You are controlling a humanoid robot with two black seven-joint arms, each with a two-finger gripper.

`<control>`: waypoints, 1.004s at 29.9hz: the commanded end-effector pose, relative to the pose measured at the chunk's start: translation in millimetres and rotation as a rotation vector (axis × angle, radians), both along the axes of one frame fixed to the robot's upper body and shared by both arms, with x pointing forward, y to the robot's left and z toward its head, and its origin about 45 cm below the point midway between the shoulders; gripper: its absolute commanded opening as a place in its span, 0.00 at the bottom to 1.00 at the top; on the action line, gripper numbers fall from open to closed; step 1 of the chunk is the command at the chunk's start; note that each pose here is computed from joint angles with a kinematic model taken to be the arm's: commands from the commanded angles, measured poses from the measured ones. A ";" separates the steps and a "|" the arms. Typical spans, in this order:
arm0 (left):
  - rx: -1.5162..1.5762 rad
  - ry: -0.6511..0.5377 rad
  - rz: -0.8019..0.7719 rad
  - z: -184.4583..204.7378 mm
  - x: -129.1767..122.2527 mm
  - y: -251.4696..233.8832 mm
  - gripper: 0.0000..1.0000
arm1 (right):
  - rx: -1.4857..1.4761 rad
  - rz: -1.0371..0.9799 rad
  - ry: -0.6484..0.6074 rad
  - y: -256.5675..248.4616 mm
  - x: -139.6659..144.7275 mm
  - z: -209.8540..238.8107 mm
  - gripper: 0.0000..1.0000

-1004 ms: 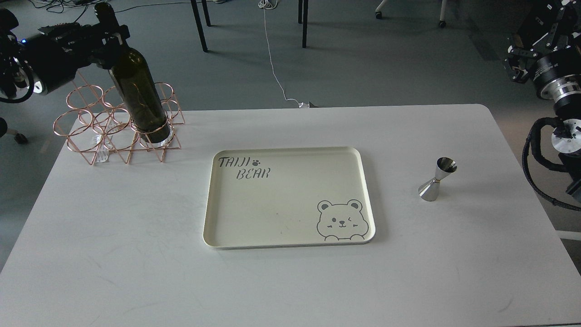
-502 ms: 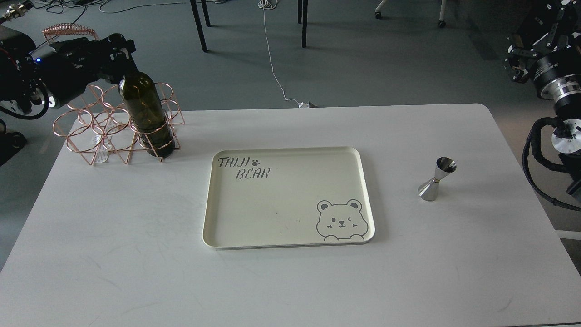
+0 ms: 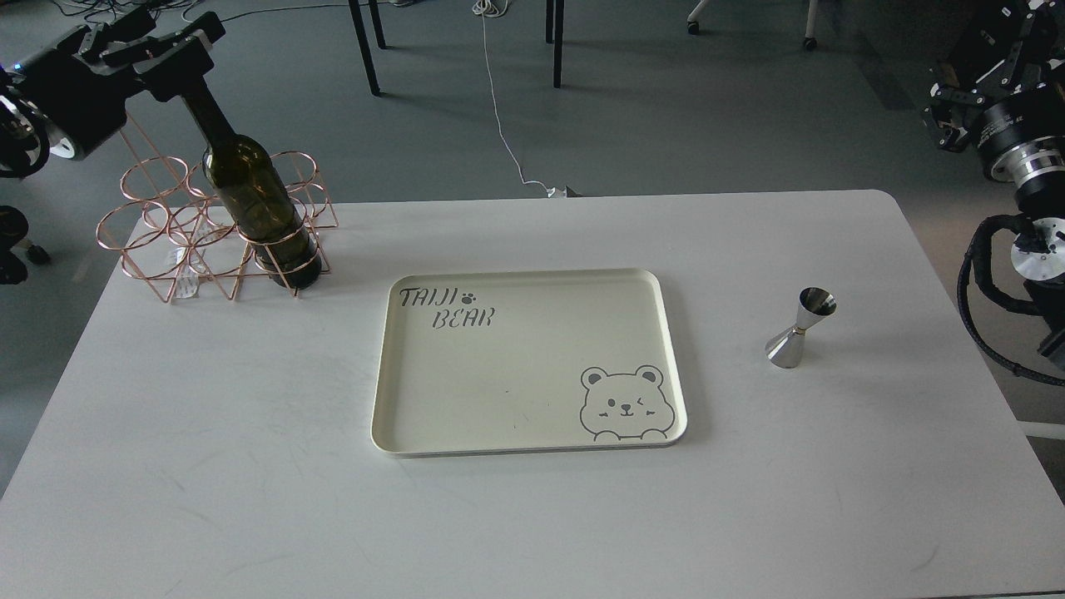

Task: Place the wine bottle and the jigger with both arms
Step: 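Release the bottle and withdraw the left gripper upward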

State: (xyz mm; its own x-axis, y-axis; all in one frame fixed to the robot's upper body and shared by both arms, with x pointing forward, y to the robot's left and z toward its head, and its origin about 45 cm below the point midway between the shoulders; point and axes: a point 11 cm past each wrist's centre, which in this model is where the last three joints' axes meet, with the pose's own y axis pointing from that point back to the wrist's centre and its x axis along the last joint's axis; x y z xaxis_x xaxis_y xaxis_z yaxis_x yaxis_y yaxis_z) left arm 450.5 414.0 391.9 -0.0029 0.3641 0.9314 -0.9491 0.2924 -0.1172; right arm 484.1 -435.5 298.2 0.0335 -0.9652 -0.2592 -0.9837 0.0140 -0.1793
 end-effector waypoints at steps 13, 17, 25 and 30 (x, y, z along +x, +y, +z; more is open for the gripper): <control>-1.008 -0.024 0.169 41.6 -6.1 96.5 0.98 | 0.060 -0.054 -0.038 -11.3 -1.1 7.7 0.99; -1.181 -0.010 0.196 16.7 -8.2 117.6 0.98 | 0.080 -0.088 -0.038 -22.0 -5.6 2.8 0.99; -1.454 0.112 0.123 -54.4 -12.8 115.8 0.97 | 0.195 -0.108 -0.035 -26.4 -14.7 -16.7 0.99; -1.555 0.086 0.194 -87.9 -18.9 124.8 0.98 | 0.310 -0.110 -0.069 -33.4 -21.8 -23.1 0.99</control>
State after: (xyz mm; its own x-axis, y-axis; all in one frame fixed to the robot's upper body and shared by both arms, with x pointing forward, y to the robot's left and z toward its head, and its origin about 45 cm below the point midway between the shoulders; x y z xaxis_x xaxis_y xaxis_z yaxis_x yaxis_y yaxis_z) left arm 435.4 534.1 324.0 -0.0876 0.9507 -0.2976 -0.9800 -0.1359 -0.1456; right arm 466.2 -463.7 278.4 -0.0377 -0.8712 -0.4894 -0.9651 0.1588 -0.2084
